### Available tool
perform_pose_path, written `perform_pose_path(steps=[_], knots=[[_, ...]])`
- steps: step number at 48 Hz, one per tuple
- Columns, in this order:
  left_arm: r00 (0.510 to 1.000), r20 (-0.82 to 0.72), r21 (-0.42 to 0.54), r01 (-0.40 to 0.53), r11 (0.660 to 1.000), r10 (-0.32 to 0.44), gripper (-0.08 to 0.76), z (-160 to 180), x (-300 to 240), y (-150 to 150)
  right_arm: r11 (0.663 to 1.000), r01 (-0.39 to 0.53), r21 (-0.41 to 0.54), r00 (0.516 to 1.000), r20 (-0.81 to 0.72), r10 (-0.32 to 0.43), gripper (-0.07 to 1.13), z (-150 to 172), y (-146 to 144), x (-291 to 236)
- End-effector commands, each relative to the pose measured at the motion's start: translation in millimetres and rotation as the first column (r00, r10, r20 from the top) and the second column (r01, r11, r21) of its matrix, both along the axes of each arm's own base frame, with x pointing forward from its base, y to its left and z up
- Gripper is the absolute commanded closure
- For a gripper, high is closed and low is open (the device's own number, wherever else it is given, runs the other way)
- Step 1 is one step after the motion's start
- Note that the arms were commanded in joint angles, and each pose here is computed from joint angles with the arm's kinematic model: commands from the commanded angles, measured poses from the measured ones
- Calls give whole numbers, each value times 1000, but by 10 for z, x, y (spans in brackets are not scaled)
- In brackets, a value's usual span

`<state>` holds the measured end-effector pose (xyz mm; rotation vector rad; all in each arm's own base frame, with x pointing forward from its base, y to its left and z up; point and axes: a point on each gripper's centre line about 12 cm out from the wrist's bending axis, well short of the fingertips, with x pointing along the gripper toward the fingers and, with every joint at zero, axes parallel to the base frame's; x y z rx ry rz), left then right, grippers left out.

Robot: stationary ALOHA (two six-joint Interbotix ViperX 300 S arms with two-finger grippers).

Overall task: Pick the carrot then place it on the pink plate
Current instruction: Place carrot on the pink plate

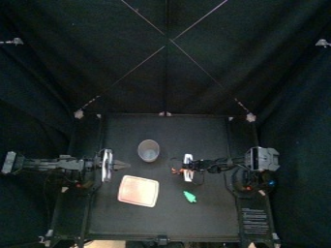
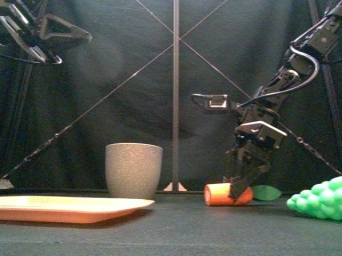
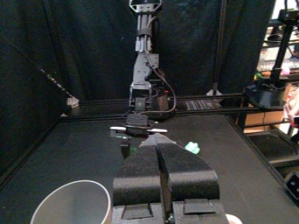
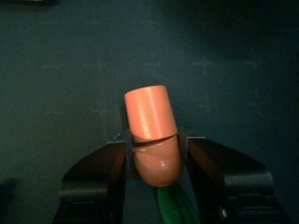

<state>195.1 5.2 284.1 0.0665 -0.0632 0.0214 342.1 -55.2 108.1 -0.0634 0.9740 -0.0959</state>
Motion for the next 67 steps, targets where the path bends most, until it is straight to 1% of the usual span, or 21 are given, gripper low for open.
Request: perform_pose_path(steps=[1,5,9,13,23,30,39,43,49,56,62,67], knots=[[1000,20,2,1,1000,-1,709,67,11,-1,1000,7,4,999,32,-7,501,94,-1,59],[1000,20,1,2,1000,-2,709,67,11,-3,1000,15,10,999,40,-15,602,115,-3,83],[1000,20,1,2,1000,-2,709,67,11,-3,1000,16,12,998,65,-16,617,190,1,140],[1000,20,1,2,1000,-2,709,67,11,-3,1000,13,13,994,112,-15,617,336,22,241],[1000,24,2,2,1000,-2,709,82,12,-4,997,-75,8,963,261,70,617,835,364,668],[1000,30,7,-3,1000,3,709,94,10,7,990,-141,6,936,327,131,617,1034,656,986],[999,44,17,-11,1000,10,709,128,12,22,978,-210,7,916,351,194,617,1016,1013,1351],[999,48,20,-11,1000,10,709,143,13,24,972,-235,-3,913,344,222,617,927,1126,1514],[999,50,21,-10,1000,9,709,146,10,20,968,-250,-11,908,344,238,615,816,1203,1693],[999,48,23,-11,1000,10,709,133,3,22,968,-252,-11,900,364,238,600,746,1252,1934],[999,45,21,-7,1000,7,709,117,-2,16,969,-246,-12,895,382,232,515,744,1245,2071],[999,44,19,-5,1000,4,709,107,-6,10,970,-241,-8,898,376,227,375,717,1232,2105]])
